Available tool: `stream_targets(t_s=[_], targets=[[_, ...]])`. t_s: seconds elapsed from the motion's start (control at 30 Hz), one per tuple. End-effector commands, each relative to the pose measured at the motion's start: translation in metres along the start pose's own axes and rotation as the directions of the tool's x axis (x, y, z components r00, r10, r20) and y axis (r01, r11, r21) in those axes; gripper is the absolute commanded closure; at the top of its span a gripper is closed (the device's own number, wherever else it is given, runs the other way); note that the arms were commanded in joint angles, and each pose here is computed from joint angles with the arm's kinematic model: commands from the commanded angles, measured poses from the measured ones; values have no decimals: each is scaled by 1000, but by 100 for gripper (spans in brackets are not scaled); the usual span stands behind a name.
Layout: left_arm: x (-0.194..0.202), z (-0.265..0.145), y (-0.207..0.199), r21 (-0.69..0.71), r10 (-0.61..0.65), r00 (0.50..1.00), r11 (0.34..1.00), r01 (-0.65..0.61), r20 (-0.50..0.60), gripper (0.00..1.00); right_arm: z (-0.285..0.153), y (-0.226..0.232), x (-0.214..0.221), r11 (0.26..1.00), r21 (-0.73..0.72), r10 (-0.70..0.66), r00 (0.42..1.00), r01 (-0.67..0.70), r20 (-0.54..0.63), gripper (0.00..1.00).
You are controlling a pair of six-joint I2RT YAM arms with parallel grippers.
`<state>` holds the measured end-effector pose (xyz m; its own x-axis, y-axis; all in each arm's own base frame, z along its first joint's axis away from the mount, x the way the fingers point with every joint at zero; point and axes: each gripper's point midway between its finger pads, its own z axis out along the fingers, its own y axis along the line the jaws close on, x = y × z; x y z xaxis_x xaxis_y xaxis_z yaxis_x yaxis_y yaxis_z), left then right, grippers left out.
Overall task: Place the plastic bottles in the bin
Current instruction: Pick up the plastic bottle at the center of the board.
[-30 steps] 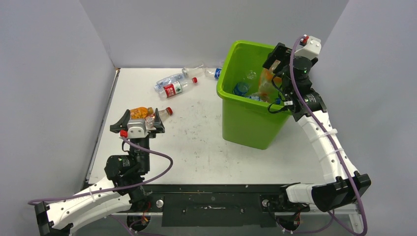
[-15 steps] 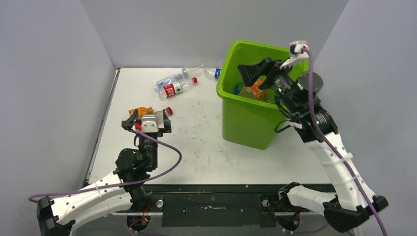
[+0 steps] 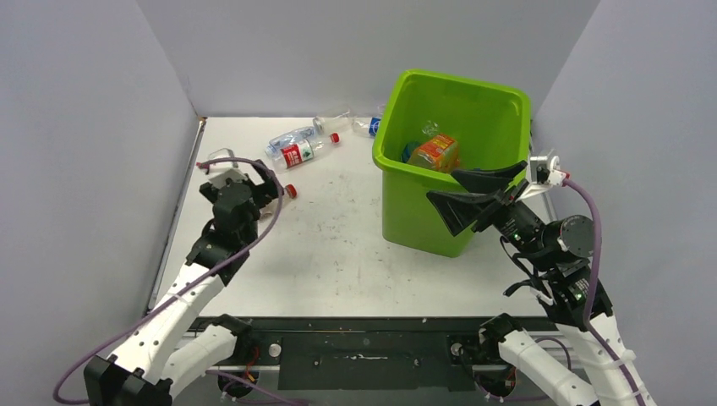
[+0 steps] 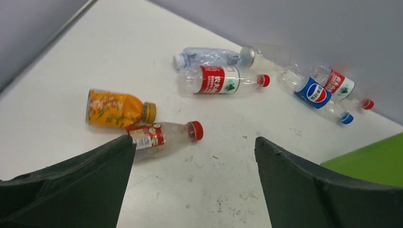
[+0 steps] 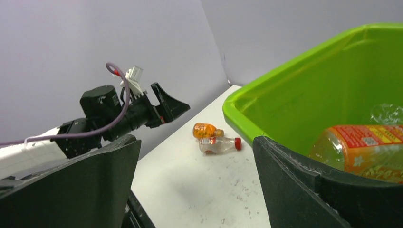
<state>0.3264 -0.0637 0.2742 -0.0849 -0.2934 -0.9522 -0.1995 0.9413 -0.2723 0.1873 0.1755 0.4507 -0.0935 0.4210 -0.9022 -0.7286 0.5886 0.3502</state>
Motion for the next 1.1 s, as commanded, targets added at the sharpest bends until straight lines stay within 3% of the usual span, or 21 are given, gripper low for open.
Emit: stream_targets(t_s=[0.0,0.1,0.17,0.37,0.47,0.53,0.63,0.73,0.9,1.07], targets=[[37,0,37,-172,-442,888,891,420,-122,4,-8,7,6,999,-48,20,999,-19,26,9],[62,8,61,-251,-579,800,807,534,-157,4,-13,2,14,999,-31,22,1000,-21,18,9],[73,16,74,-303,-616,769,775,554,-171,4,-15,2,17,999,-29,25,1000,-24,13,9],[101,31,87,-475,-649,726,724,499,-227,4,-19,3,17,999,-32,27,999,-27,17,9],[100,43,91,-485,-644,740,719,498,-193,4,-21,3,19,999,-31,33,999,-33,17,9],[95,53,98,-488,-589,789,748,450,-176,4,-22,4,19,999,-31,37,999,-37,16,9],[82,69,100,-445,-406,890,850,283,-209,4,-24,5,18,999,-32,36,999,-35,18,9],[77,86,84,-355,-192,939,931,82,-284,4,-26,6,17,999,-32,33,999,-32,24,9],[95,108,68,-248,22,915,960,-132,-404,4,-26,6,18,999,-36,38,999,-37,22,9],[124,119,68,-227,75,880,953,-203,-470,4,-28,7,18,999,-38,38,999,-37,20,9]])
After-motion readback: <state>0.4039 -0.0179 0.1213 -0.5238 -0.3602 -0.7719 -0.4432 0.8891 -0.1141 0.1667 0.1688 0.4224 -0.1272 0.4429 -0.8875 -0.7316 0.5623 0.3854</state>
